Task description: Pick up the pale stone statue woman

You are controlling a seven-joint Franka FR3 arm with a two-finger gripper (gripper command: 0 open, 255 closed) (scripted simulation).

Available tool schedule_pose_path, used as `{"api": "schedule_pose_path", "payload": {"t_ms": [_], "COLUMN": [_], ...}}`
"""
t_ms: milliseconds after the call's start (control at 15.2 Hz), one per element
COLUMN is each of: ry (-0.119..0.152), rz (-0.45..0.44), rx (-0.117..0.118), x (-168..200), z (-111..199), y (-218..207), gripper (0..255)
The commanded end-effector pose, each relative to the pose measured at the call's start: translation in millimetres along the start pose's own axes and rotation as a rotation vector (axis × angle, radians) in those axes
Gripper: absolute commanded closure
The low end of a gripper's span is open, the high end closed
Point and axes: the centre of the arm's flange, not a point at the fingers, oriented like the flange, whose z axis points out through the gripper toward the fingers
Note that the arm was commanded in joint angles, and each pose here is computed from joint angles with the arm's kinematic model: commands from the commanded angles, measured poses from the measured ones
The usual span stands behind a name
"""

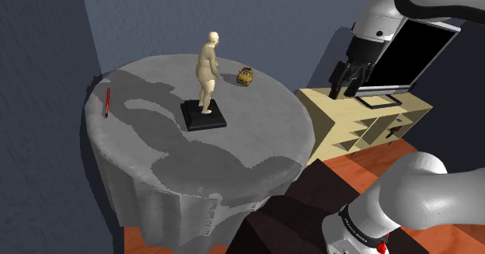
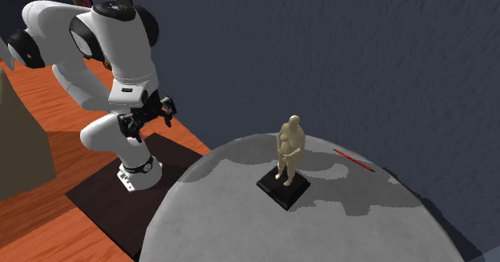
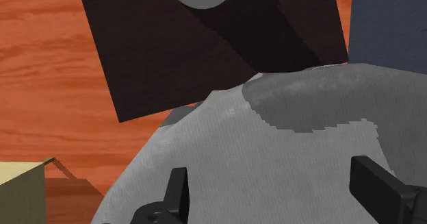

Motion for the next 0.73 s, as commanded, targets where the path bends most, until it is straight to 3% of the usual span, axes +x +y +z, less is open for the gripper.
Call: {"api": "schedule_pose_path", "payload": {"t_ms": [0, 660], "ry": [0.000, 0.190], "rz": [0.000, -0.006], "rx": [0.000, 0.030], "x": [0, 61], "z": [0, 10], "y": [0, -91], "gripper": [0, 0]}}
